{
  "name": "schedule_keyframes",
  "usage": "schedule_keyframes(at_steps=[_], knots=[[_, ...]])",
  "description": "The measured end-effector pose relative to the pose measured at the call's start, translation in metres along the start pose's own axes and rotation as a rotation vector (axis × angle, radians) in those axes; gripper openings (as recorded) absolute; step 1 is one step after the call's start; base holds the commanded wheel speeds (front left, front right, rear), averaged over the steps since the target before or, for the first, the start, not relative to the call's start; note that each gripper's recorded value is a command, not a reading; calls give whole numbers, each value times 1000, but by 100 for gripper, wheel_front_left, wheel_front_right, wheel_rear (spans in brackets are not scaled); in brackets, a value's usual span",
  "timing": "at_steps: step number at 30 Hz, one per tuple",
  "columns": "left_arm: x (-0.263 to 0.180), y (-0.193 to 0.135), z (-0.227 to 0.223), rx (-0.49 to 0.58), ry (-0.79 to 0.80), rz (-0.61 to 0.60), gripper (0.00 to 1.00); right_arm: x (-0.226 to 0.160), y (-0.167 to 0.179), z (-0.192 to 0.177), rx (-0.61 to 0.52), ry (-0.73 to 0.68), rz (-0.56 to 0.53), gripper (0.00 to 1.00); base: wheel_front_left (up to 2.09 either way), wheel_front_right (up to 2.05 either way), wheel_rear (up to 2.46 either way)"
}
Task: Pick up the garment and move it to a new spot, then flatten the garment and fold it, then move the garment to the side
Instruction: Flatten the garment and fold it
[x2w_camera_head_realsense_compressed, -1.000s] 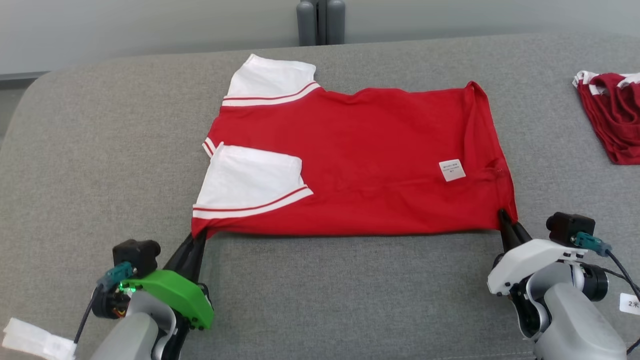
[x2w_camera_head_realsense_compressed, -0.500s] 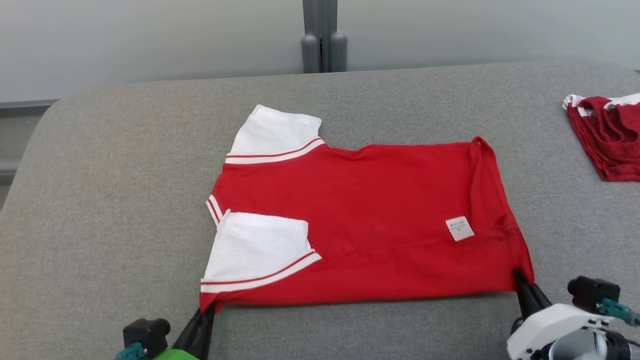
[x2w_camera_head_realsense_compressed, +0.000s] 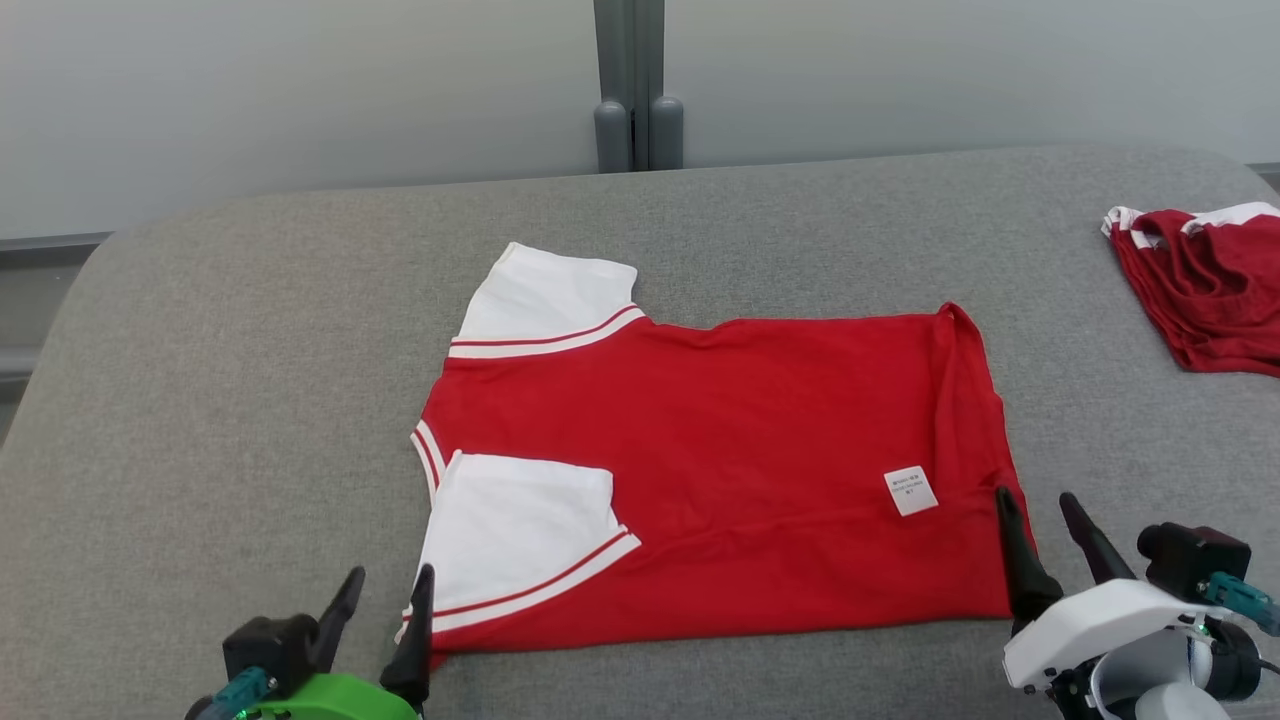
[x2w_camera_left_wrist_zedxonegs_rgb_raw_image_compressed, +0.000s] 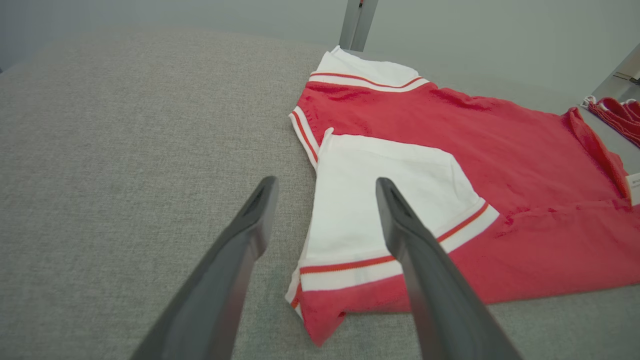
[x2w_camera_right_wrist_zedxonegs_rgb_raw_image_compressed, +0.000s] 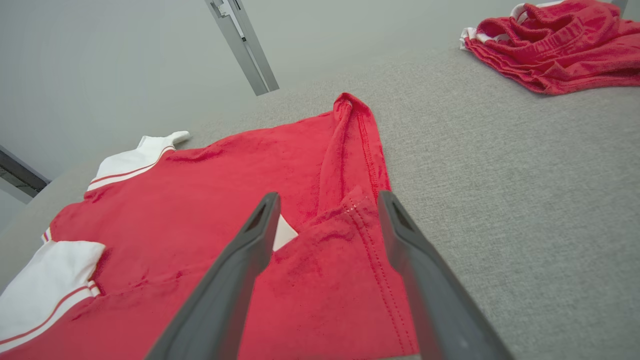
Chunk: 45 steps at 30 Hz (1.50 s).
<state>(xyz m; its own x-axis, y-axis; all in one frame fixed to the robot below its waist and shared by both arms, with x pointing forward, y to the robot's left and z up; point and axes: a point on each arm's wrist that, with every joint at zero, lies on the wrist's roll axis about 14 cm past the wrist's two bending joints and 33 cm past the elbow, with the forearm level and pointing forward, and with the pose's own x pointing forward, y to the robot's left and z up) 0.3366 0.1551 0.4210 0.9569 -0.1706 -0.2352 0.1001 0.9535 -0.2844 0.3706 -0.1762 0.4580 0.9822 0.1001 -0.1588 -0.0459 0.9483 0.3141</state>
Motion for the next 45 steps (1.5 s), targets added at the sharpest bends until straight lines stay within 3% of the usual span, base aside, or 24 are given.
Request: schedule_keyframes(at_steps=[5, 15, 30, 45], knots=[[10, 8, 43, 32, -126, 21, 100, 6, 14, 26, -46, -104, 43, 100, 0, 0, 0], [13, 24, 90, 108, -267, 63, 100, 9, 38, 39, -75, -189, 109, 100, 0, 0, 0], [4, 23, 113, 165, -346, 62, 100, 2, 53, 72, -170, -311, 153, 100, 0, 0, 0], [-10, 28, 118, 180, -367, 75, 100, -8, 51, 68, -180, -289, 134, 100, 0, 0, 0]])
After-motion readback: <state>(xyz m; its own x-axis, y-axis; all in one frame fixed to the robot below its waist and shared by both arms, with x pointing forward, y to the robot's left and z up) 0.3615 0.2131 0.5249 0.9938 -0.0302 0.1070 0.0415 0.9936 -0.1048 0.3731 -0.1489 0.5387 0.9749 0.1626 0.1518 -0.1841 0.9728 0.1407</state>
